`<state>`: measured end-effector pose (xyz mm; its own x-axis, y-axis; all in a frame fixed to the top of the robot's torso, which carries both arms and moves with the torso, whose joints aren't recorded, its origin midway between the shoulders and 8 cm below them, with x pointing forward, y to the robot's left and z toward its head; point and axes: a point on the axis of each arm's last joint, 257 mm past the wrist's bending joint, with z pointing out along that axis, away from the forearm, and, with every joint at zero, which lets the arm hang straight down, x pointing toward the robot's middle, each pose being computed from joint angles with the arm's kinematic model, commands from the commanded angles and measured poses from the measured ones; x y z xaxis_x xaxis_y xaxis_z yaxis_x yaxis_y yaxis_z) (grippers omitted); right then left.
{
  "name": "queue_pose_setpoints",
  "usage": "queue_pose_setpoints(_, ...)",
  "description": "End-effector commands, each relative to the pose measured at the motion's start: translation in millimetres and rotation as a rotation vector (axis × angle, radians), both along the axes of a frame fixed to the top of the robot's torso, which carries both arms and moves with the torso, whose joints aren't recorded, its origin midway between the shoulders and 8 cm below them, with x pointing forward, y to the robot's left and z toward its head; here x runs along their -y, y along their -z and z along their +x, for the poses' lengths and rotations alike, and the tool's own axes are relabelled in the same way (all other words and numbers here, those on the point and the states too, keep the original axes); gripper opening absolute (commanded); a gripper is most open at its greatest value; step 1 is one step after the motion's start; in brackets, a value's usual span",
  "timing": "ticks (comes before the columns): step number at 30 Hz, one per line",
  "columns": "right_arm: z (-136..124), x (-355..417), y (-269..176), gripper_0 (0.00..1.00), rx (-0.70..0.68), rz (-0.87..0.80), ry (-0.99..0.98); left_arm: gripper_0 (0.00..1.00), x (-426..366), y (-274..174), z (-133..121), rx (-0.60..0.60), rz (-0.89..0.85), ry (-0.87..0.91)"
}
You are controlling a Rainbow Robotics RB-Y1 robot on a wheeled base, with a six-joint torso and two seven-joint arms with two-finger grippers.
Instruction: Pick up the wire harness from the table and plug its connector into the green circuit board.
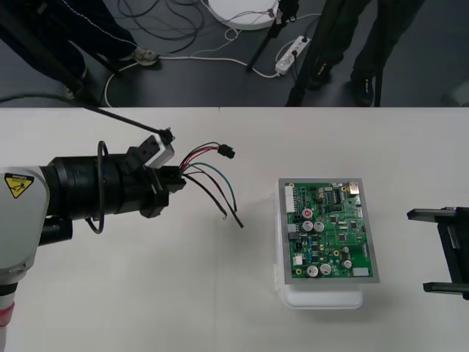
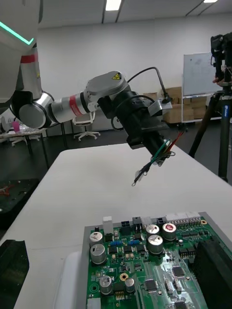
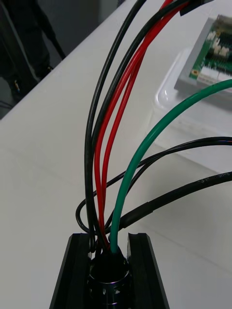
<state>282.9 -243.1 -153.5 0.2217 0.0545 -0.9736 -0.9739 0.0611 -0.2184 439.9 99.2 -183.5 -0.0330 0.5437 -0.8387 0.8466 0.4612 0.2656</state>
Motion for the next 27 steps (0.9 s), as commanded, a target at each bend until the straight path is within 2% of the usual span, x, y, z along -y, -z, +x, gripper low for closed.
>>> queue_pose_setpoints(1,8.0,8.1,-28.9,1.00,-0.023,0.000,-0.010,0.00,27.7,-55.8,13.4,0.080,-0.080,0.015)
queue_pose_setpoints(9,20.6,-10.1,-53.2,1.00,-0.032,-0.029,-0.036,0.00,55.8,-94.4,19.9,0.154,-0.149,0.049)
queue_pose_setpoints(18,31.3,-36.3,-84.5,1.00,-0.140,0.004,-0.040,0.00,89.3,-132.1,21.0,0.236,-0.144,0.120)
queue_pose_setpoints(27,27.7,-56.4,-113.2,1.00,-0.235,0.033,0.049,0.00,127.6,-160.5,17.3,0.307,-0.195,0.152)
